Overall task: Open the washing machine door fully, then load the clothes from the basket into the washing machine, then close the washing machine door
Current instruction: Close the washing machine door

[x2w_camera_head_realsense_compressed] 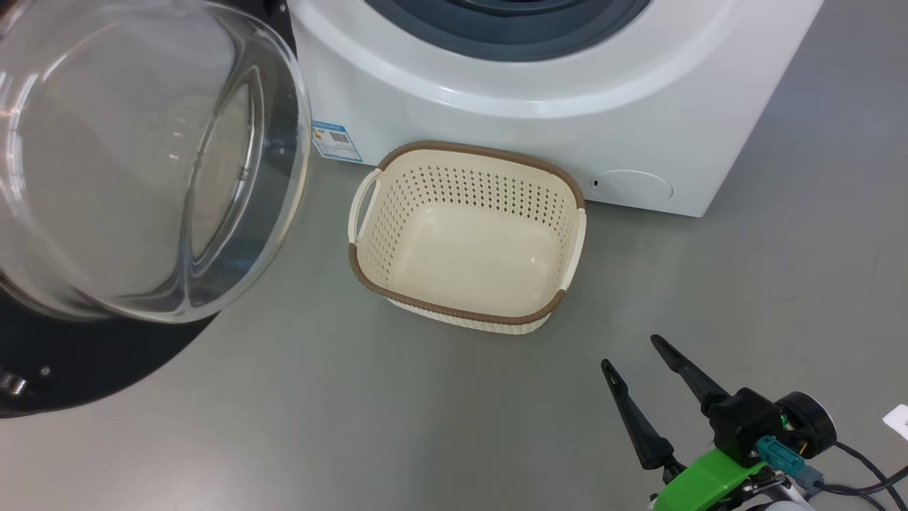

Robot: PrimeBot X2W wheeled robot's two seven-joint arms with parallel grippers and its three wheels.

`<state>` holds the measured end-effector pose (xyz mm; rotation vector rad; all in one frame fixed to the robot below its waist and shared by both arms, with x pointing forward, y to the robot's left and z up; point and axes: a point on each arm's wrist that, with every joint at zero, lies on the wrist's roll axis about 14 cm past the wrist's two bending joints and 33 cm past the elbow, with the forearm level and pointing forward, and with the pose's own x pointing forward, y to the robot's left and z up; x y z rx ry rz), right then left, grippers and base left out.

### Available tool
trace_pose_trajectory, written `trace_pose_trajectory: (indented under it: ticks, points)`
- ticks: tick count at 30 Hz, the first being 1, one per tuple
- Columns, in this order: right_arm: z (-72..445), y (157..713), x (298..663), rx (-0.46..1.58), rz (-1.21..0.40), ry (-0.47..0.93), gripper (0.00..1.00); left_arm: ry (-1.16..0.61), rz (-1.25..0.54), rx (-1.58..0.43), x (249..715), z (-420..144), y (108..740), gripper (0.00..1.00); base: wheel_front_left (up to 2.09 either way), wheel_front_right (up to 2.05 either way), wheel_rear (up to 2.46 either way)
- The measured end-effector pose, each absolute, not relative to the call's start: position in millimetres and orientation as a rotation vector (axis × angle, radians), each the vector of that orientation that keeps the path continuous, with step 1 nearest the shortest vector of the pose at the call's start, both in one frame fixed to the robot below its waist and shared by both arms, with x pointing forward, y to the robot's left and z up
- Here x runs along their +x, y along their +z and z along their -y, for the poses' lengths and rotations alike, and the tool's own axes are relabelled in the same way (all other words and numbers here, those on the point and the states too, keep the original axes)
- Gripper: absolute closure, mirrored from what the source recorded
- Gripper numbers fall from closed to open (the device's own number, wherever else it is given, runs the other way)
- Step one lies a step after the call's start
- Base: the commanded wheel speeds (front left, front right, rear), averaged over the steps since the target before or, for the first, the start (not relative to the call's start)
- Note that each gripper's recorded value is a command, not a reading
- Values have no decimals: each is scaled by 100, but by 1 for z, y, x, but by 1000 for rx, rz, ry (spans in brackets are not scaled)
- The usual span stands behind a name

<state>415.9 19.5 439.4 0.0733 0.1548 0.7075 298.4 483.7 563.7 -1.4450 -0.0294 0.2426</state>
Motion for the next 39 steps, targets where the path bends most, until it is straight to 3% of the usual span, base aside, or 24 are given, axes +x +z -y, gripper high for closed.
trace_pose_trajectory:
  ticks: [15, 26, 39]
  points:
    - [-22, 441, 410, 101, -145, 702, 0, 82, -61, -1491, 308, -444, 568, 100, 0, 0, 0]
    - [-16, 450, 409, 116, -115, 670, 0, -77, -23, -1532, 320, -420, 592, 100, 0, 0, 0]
    - [-6, 450, 408, 127, -105, 630, 0, -219, -131, -1504, 332, -377, 597, 100, 0, 0, 0]
